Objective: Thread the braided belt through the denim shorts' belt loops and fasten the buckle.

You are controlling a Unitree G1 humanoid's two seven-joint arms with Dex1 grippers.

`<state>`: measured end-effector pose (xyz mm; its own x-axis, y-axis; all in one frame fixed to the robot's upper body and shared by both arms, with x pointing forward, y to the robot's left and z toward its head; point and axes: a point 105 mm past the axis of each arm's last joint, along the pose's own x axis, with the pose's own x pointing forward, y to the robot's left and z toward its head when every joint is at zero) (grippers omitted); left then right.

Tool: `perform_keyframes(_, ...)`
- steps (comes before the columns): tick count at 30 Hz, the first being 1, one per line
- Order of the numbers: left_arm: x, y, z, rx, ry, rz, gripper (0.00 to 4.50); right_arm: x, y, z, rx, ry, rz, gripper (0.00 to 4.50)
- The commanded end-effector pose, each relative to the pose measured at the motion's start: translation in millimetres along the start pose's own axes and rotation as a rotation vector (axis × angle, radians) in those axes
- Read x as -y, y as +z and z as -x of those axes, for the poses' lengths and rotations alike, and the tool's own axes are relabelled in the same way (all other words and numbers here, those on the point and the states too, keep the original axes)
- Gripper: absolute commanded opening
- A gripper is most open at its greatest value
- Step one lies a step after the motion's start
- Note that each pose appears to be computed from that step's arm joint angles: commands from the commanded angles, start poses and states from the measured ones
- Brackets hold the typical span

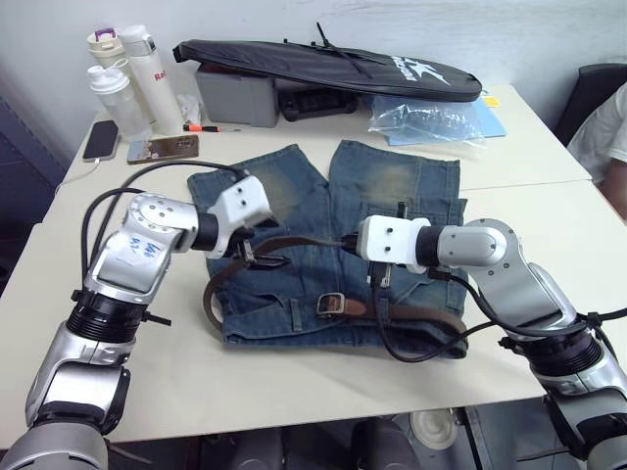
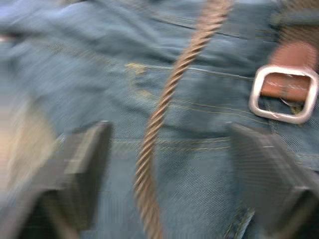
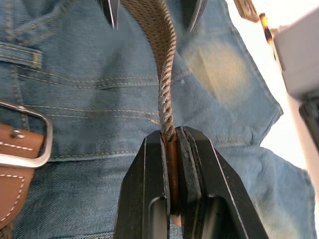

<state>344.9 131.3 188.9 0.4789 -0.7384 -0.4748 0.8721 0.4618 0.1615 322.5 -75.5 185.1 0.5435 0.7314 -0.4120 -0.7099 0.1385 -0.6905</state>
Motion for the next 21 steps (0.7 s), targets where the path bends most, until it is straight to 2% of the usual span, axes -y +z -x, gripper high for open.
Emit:
perform_keyframes(1,-8.2,24.9,29.6,0.124,0.045,0.282,4.42,2.8,5.3,-0.7,0.012,-0.048,-0.022,0.00)
perform_keyframes(3,2.4,28.6,40.8,0.137,-0.013,0.481,4.42,1.2,9.4,-3.9,0.025,-0.057,-0.026,0.00)
perform_keyframes(5,33.3,28.7,49.2,0.140,-0.209,0.518,4.42,1.1,14.8,-6.4,0.050,-0.072,-0.008,0.00)
perform_keyframes(7,58.3,15.4,58.2,0.071,-0.367,0.559,4.42,3.3,21.1,-10.7,0.077,-0.121,0.036,0.00)
perform_keyframes(11,70.0,7.0,61.0,0.073,-0.510,0.761,4.42,0.3,29.1,-16.1,0.118,-0.188,0.165,0.00)
perform_keyframes(13,69.8,2.9,55.0,0.069,-0.516,0.850,4.42,0.3,31.4,-16.4,0.137,-0.215,0.204,0.00)
perform_keyframes(18,41.7,-3.6,16.0,0.232,-0.270,1.122,4.42,-5.7,39.3,-15.7,0.194,-0.243,0.272,0.00)
perform_keyframes(21,40.8,-2.9,-4.3,0.287,-0.171,1.195,4.42,-13.4,38.6,-15.7,0.205,-0.234,0.290,0.00)
